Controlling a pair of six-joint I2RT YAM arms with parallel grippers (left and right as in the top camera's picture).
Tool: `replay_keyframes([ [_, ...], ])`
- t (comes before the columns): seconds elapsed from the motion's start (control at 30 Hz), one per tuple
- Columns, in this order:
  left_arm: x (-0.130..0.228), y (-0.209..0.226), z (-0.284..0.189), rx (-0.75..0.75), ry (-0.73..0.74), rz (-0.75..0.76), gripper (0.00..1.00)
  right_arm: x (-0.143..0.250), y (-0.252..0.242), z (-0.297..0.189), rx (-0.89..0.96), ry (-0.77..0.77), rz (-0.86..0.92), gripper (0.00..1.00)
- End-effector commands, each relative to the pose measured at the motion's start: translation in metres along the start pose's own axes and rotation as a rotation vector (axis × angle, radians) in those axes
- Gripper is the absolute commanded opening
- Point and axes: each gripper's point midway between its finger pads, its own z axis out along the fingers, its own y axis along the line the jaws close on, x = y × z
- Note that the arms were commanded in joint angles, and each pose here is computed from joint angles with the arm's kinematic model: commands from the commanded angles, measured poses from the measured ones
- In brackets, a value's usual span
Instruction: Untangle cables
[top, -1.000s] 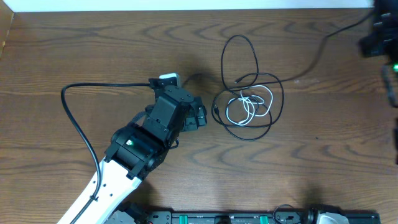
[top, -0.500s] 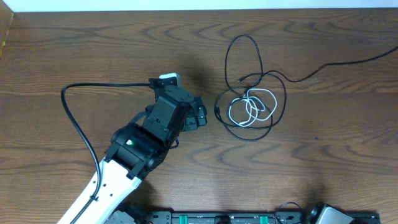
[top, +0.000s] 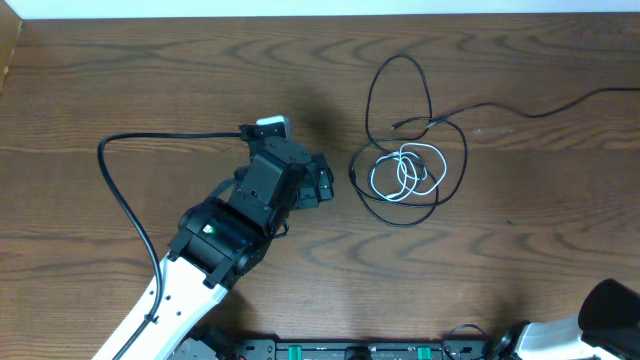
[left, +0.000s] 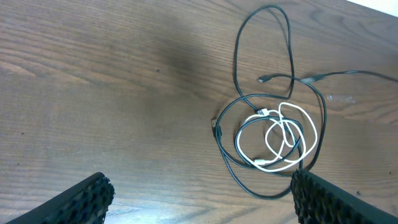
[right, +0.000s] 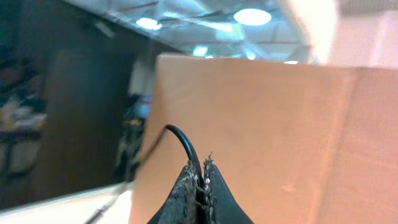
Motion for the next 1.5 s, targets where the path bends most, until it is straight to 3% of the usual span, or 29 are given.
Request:
replay_keyframes([
  [0.0,-0.006,0.002,-0.002,-0.010,-0.022,-0.006,0.91,-0.045,-0.063,-0.022,0.141,-0.086,0.088,0.01],
  [0.17,-0.007,0.004,-0.002,-0.021,-0.030,-0.006,0.91,0.001,-0.070,-0.014,0.065,0.052,0.020,0.01],
  [0.43,-0.007,0.004,-0.002,-0.021,-0.030,-0.006,0.91,0.208,-0.025,-0.025,-0.127,0.476,-0.291,0.01],
  [0.63,-0.007,0.004,-0.002,-0.021,-0.031,-0.007,0.91,0.330,-0.037,-0.068,-0.050,0.706,-0.450,0.01],
  [0.9,-0.007,0.004,-0.002,-0.021,-0.030,-0.006,0.91,0.440,-0.081,-0.119,0.094,0.950,-0.488,0.03],
  [0.97,-0.007,0.004,-0.002,-0.021,-0.030,-0.007,0.91,0.454,-0.093,-0.126,0.134,0.990,-0.456,0.16],
  [1.13,-0.007,0.004,-0.002,-0.021,-0.031,-0.007,0.92,0.464,-0.108,-0.135,0.226,1.017,-0.314,0.76],
  [1.23,-0.007,0.004,-0.002,-0.021,-0.031,-0.007,0.91,0.462,-0.104,-0.132,0.221,1.002,-0.299,0.99],
  [1.33,-0.007,0.004,-0.002,-0.021,-0.031,-0.007,0.91,0.450,-0.087,-0.123,0.182,0.954,-0.245,0.99],
  [1.47,-0.007,0.004,-0.002,-0.021,-0.031,-0.007,0.92,0.409,-0.045,-0.106,0.084,0.831,-0.035,0.99],
])
